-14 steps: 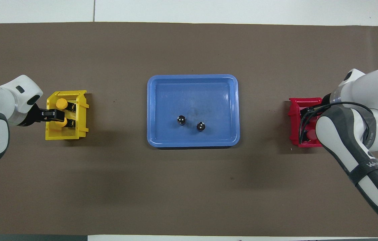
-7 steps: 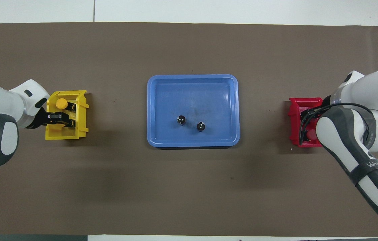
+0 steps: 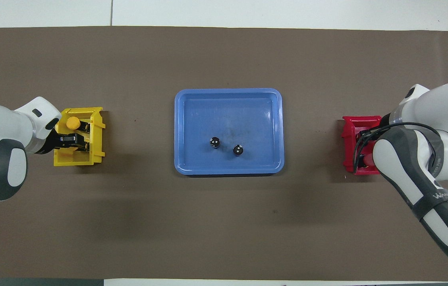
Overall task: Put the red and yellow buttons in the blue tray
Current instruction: 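Grasp a red button with the right gripper while the left gripper grasps a yellow button, then carry the red button into the blue tray with the right gripper and release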
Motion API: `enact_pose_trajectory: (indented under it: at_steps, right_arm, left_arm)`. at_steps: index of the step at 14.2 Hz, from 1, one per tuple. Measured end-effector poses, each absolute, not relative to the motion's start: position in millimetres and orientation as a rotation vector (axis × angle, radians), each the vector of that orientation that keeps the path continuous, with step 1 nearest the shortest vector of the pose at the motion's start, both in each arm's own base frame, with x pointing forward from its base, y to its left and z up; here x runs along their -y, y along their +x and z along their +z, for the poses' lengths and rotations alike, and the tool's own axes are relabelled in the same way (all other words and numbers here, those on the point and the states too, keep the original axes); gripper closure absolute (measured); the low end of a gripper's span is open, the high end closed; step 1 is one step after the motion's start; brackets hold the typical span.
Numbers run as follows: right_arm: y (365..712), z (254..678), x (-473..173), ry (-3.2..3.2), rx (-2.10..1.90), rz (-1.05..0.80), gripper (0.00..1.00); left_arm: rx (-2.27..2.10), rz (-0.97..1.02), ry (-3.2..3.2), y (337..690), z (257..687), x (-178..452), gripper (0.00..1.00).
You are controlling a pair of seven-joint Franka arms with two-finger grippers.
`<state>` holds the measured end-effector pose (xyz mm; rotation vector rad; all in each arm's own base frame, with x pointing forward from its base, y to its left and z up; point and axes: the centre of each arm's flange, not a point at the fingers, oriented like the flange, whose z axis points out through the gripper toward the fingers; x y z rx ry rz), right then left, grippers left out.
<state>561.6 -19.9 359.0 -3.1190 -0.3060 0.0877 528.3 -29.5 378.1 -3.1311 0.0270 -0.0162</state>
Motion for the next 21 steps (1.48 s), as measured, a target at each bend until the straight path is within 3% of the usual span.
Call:
enact_pose_trajectory:
  at_steps: [6, 8, 9, 10, 14, 17, 21]
  right_arm:
    - [609, 473, -35, -3.107, 0.381, 0.175, 0.59]
    - [623, 486, -85, -3.124, 0.314, 0.146, 0.59]
    - [625, 484, -122, -3.135, 0.260, 0.133, 0.59]
    - [624, 478, -162, -3.143, 0.215, 0.119, 0.59]
    - [629, 440, -298, -3.127, 0.051, 0.074, 0.59]
    - [648, 399, -338, -3.104, -0.014, 0.021, 0.59]
    - [658, 381, -344, -3.093, -0.027, -0.041, 0.59]
  left_arm:
    - [-0.039, -0.019, -3.132, 531, 361, 40, 0.36]
    - [-0.037, -0.022, -3.132, 531, 360, 39, 0.48]
    - [-0.035, -0.023, -3.132, 531, 360, 38, 0.48]
    - [-0.032, -0.025, -3.132, 531, 360, 38, 0.55]
    - [-0.027, -0.023, -3.132, 534, 366, 36, 0.58]
    - [-0.031, 0.087, -3.125, 540, 392, 38, 0.58]
    - [-0.039, 0.184, -3.115, 545, 486, 43, 0.58]
